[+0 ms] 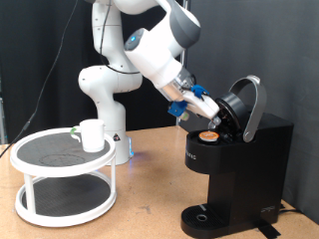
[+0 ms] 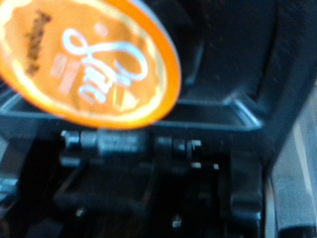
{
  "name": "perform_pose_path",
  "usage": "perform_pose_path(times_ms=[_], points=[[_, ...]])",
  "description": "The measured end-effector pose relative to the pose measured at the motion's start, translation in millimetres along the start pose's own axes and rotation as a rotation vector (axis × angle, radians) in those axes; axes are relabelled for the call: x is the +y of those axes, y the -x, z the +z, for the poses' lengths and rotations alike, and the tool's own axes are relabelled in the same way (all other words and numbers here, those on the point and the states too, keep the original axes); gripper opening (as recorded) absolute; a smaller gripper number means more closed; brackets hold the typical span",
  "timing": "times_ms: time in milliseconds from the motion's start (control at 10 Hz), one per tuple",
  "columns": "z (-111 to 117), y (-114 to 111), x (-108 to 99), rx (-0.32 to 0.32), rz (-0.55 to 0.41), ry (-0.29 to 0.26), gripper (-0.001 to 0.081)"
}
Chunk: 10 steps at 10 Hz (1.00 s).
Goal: Make a cup of coffee with the keurig machine
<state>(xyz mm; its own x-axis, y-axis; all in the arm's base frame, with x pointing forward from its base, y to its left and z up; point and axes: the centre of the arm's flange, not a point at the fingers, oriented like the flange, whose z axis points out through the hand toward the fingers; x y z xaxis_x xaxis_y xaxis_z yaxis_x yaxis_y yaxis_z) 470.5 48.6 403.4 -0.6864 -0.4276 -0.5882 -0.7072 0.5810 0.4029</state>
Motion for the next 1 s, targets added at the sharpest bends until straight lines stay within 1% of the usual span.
perform_pose_path(times_ms=[200, 300, 400, 500, 700, 1000], points=[[-20, -4, 2, -0.024, 0.01, -0.061, 0.0734], [-18, -5, 3, -0.02, 0.009, -0.051, 0.0734], [-19, -4, 3, -0.037, 0.014, -0.039, 0.0734], [-24, -1, 3, -0.073, 0.023, -0.022, 0.0734], [-47, 12, 5, -0.154, 0.025, 0.007, 0.0734], [-86, 38, 15, -0.246, -0.007, 0.006, 0.0734]])
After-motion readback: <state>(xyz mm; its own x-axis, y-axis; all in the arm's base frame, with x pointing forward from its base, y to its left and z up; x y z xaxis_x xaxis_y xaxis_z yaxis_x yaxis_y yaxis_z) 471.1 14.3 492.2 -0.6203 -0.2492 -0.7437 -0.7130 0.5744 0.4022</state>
